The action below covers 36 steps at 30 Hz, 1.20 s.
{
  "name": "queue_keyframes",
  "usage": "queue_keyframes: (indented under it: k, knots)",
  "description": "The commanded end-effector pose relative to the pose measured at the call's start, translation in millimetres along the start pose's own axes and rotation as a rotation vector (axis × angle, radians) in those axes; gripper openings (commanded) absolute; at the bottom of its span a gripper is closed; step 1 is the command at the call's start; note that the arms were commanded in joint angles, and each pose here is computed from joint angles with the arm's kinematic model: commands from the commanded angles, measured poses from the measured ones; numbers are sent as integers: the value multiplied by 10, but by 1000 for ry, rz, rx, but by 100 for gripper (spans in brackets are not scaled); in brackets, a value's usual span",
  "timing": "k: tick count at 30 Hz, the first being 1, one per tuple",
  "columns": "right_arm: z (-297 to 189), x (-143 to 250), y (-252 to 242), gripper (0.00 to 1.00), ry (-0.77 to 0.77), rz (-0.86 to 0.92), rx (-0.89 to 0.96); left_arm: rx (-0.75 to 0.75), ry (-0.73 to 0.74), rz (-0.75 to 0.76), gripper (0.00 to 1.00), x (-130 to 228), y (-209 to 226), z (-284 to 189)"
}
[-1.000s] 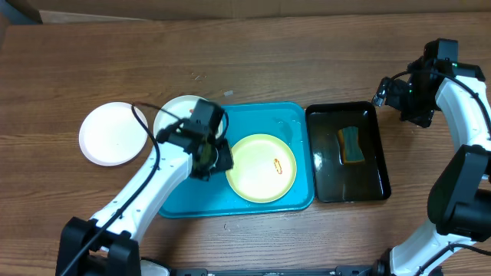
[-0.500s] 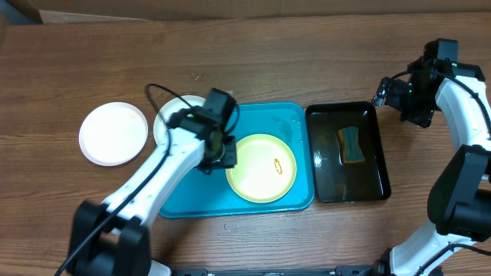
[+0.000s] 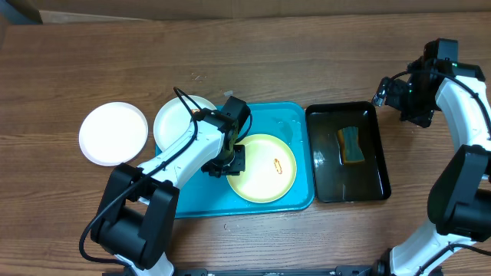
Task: Clean dirty plates on tray and stack at the side
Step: 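Hold the yellow plate steady with the left gripper on the tray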
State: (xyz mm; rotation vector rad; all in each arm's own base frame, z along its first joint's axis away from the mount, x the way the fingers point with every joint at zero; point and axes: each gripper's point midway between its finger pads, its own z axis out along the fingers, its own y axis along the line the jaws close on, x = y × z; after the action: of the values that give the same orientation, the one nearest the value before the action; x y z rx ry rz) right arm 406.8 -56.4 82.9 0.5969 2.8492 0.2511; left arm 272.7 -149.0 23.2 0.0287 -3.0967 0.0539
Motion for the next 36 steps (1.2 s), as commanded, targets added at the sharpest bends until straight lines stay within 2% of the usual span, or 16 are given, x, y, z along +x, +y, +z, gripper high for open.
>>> queue_keyframes:
  k: [1, 3, 6, 10, 11, 20, 24, 36]
  knots:
    - [-34, -38, 18, 100, -15, -3, -3, 8, -5, 20, 24, -31, -41, 10]
    - [-34, -38, 18, 100, -15, -3, -3, 8, -5, 19, 19, -32, -42, 10]
    - [-34, -38, 18, 100, -15, -3, -3, 8, -6, 19, 18, -32, -41, 10]
    - [-34, -38, 18, 100, -15, -3, -3, 5, -7, 19, 30, -35, -37, 11]
    - [-34, -38, 18, 100, -15, -3, -3, 4, -8, 19, 31, -36, -36, 11]
    - [-34, -38, 18, 100, -15, -3, -3, -6, 6, 18, 28, -34, -26, 78]
    - [-34, -38, 18, 100, -15, -3, -3, -7, 7, 15, 22, -34, -26, 83]
    - [-34, -38, 18, 100, -15, -3, -3, -12, 13, 14, 22, -32, -18, 111]
